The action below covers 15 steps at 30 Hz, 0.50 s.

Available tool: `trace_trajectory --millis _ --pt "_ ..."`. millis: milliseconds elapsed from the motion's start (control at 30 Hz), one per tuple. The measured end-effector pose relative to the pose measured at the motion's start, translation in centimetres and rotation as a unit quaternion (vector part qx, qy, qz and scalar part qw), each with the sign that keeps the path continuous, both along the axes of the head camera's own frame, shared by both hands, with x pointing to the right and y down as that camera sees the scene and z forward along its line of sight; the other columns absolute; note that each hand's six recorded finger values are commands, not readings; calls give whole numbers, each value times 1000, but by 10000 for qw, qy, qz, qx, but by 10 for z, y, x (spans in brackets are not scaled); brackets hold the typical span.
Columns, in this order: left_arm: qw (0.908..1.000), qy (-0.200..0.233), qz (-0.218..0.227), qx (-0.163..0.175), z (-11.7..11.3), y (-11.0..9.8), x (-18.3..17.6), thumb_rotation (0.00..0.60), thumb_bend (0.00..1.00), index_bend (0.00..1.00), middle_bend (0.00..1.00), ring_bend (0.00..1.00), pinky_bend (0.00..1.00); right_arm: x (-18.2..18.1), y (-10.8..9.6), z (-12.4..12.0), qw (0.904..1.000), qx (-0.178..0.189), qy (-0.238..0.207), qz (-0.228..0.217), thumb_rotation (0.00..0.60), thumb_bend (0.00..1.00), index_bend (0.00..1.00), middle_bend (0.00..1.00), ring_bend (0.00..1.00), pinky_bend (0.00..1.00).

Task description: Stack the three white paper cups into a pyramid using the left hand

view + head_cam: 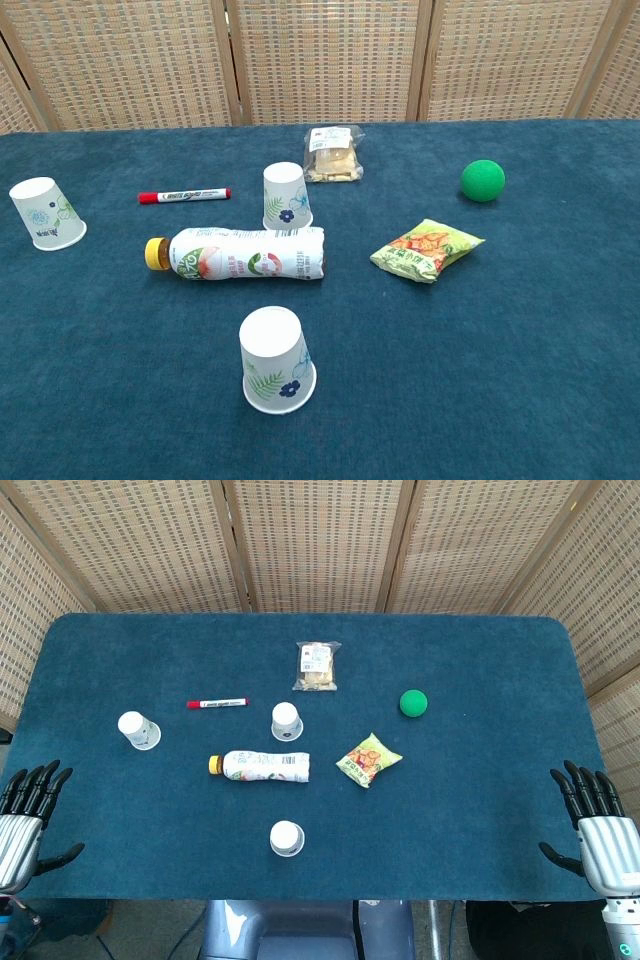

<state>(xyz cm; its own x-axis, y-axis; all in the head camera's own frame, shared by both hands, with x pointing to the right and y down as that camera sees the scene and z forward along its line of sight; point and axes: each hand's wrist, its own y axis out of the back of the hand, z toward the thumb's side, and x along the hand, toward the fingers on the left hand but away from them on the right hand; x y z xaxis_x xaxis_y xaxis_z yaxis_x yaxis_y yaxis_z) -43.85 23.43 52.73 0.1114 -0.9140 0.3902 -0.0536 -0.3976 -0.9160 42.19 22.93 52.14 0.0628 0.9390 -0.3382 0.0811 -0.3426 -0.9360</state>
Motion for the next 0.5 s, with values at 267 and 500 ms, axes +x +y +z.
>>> trace_trajectory --millis 267,500 --pt "9999 -69 10 -127 8 -1 1 600 0 0 0 0 0 -1 0 2 10000 -45 -4 -19 600 0 0 0 0 0" --pt "9992 43 335 -193 22 -32 22 600 0 0 0 0 0 2 -2 8 9998 -150 84 63 600 0 0 0 0 0"
